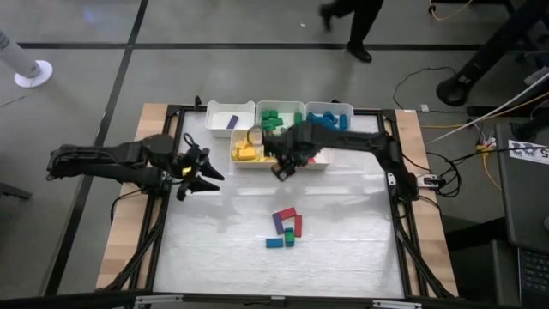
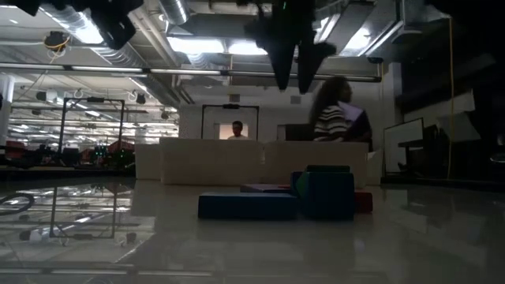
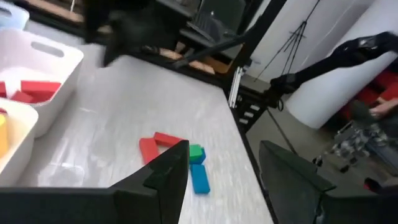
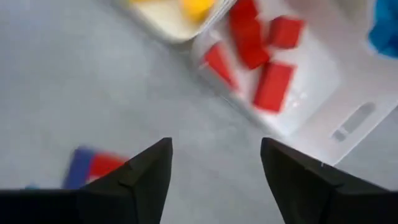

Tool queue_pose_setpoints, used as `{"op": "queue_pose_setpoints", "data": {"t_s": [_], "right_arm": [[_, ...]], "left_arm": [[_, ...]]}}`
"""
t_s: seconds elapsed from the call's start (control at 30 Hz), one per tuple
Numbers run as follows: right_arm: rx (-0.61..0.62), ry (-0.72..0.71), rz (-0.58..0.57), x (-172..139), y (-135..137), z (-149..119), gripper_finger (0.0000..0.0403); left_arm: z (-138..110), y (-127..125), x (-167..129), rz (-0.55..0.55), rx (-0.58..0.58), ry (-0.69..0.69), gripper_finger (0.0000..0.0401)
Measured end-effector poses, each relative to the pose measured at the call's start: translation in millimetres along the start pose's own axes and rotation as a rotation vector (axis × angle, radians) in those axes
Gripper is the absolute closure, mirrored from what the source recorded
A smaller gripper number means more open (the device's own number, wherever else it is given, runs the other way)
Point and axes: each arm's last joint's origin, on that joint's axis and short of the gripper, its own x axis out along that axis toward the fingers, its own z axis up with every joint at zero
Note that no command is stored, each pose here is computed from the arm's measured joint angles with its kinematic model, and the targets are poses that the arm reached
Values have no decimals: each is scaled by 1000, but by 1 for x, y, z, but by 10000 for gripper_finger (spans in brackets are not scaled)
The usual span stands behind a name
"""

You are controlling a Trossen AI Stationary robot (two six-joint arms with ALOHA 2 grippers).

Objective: Sort blocks
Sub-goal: Put the violet block into the top left bin

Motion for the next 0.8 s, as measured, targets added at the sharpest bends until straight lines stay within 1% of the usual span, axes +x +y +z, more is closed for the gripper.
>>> {"op": "queue_pose_setpoints", "data": {"t_s": [0.1,0.2,0.33,0.4,0.47,0.53,0.6,0.67,0.8], "right_arm": [[5,15,47,-9,24,-28,160],[25,13,77,-8,51,-57,160],[156,-17,172,3,88,-85,160],[226,-39,234,7,102,-94,160],[284,-46,252,13,110,-102,160],[315,-55,267,22,119,-108,160],[326,-35,243,37,126,-114,160],[319,-9,253,51,134,-118,160],[303,8,234,73,143,-124,160]], "left_arm": [[-1,2,5,7,15,23,219],[-2,3,7,10,14,29,219],[0,2,7,3,31,13,219],[0,2,6,3,41,11,219],[0,2,7,3,41,12,219],[0,2,7,3,41,13,219],[0,2,7,3,41,13,219],[0,2,7,4,40,13,219],[0,2,7,4,40,13,219]]}}
